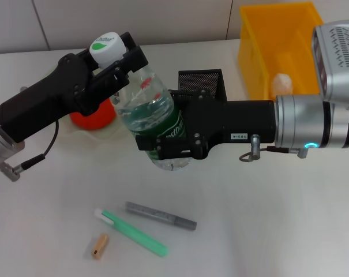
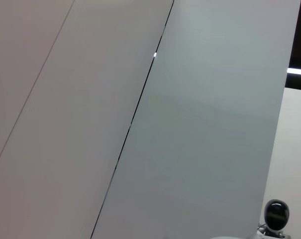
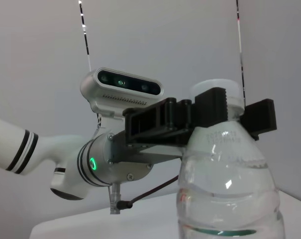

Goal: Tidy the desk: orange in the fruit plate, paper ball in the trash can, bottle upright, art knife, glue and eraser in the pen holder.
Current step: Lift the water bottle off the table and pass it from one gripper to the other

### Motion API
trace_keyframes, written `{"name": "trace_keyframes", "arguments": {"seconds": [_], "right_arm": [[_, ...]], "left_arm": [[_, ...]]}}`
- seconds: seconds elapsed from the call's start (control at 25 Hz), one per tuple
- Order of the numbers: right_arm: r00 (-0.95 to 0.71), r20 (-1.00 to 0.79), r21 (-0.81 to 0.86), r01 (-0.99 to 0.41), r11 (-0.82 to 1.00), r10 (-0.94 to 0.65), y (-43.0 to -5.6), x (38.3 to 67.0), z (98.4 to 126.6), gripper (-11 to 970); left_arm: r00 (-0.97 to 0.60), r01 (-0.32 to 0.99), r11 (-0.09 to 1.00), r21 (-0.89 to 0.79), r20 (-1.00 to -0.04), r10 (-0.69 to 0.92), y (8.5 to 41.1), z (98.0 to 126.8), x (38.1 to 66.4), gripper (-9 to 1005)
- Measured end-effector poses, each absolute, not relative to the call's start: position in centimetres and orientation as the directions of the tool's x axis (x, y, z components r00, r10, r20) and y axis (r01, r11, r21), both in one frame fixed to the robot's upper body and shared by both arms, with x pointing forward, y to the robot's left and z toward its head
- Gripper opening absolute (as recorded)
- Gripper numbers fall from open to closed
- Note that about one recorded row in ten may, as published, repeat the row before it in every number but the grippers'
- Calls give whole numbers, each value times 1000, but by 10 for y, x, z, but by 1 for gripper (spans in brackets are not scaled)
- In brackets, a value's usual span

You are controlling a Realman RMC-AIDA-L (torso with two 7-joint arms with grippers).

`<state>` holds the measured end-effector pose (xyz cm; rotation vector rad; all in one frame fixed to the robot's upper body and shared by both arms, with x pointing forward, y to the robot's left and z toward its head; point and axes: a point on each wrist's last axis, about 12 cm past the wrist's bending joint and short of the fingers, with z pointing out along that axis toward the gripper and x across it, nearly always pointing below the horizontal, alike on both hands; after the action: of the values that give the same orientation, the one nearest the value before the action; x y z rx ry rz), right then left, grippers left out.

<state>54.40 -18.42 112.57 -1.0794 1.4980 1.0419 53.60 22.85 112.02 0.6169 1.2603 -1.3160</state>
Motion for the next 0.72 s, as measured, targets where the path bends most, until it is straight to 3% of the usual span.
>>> {"name": "trace_keyframes", "arguments": {"seconds": [0.72], "right_arm": [[-157,-979,126,-966,228,-127,-183,544,1125,725]], "left_arm": [[-208,932,209,-296,-909,-361,225,1123,536,436]]}}
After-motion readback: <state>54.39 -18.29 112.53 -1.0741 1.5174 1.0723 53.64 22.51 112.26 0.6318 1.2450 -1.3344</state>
